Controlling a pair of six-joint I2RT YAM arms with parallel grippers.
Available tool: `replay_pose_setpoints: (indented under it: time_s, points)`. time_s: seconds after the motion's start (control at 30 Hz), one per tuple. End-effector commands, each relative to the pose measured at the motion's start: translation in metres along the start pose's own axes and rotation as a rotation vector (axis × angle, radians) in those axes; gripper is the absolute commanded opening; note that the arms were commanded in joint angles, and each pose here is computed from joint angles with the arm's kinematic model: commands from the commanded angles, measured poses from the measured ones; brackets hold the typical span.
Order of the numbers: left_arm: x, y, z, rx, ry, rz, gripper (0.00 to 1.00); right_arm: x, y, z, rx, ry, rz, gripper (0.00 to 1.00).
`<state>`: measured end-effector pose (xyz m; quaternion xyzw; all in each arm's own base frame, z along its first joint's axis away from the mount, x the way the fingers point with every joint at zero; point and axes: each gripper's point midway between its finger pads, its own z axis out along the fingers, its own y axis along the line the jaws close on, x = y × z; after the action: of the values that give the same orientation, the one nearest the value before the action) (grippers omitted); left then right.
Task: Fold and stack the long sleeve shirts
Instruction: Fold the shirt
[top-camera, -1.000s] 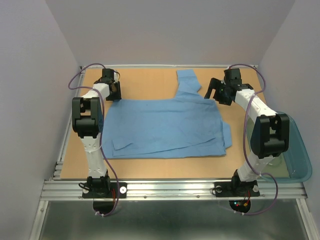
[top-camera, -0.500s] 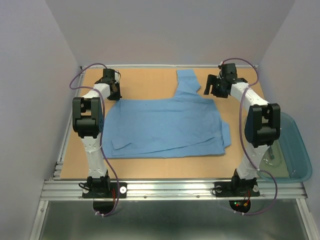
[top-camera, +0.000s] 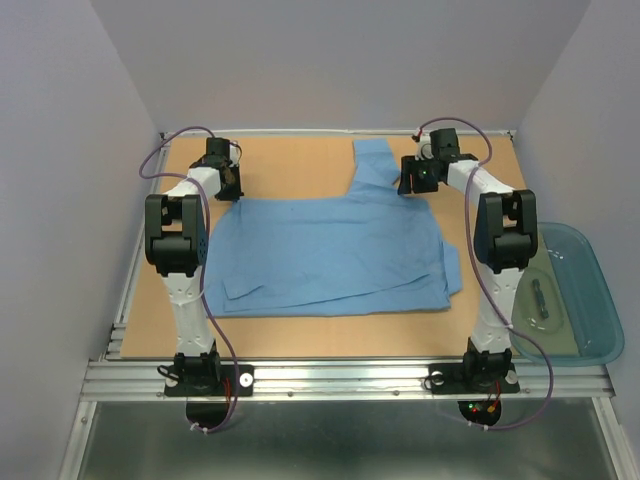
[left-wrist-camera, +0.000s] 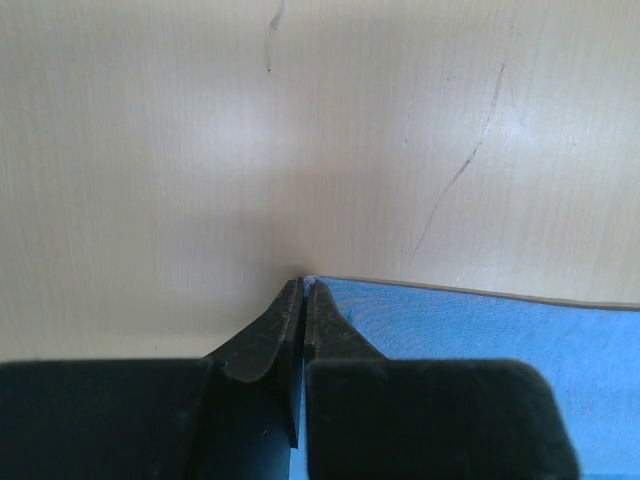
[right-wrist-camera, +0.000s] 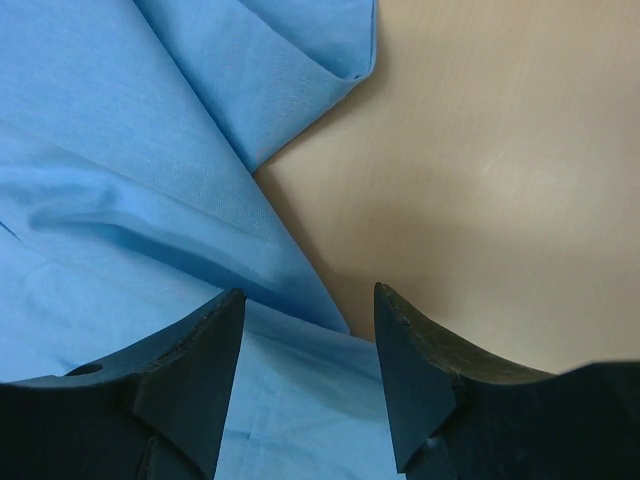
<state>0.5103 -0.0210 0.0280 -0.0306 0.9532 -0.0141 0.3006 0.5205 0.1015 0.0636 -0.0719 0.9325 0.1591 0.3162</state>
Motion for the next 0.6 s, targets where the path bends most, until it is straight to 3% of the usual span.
replay_pose_setpoints:
  time_s: [0.0,0.43,0.57]
  points:
    - [0.022,-0.002,-0.002,0.004,0.061,0.017,0.08,-0.027,0.013,0.004,-0.043,-0.073,-0.15,0.6]
    - [0.025,-0.001,-0.001,-0.01,0.062,0.016,0.08,-0.018,0.016,0.04,-0.049,-0.087,-0.211,0.56]
    - [0.026,-0.001,-0.001,-0.013,0.064,0.017,0.08,-0.006,0.014,0.049,-0.045,-0.059,-0.22,0.51]
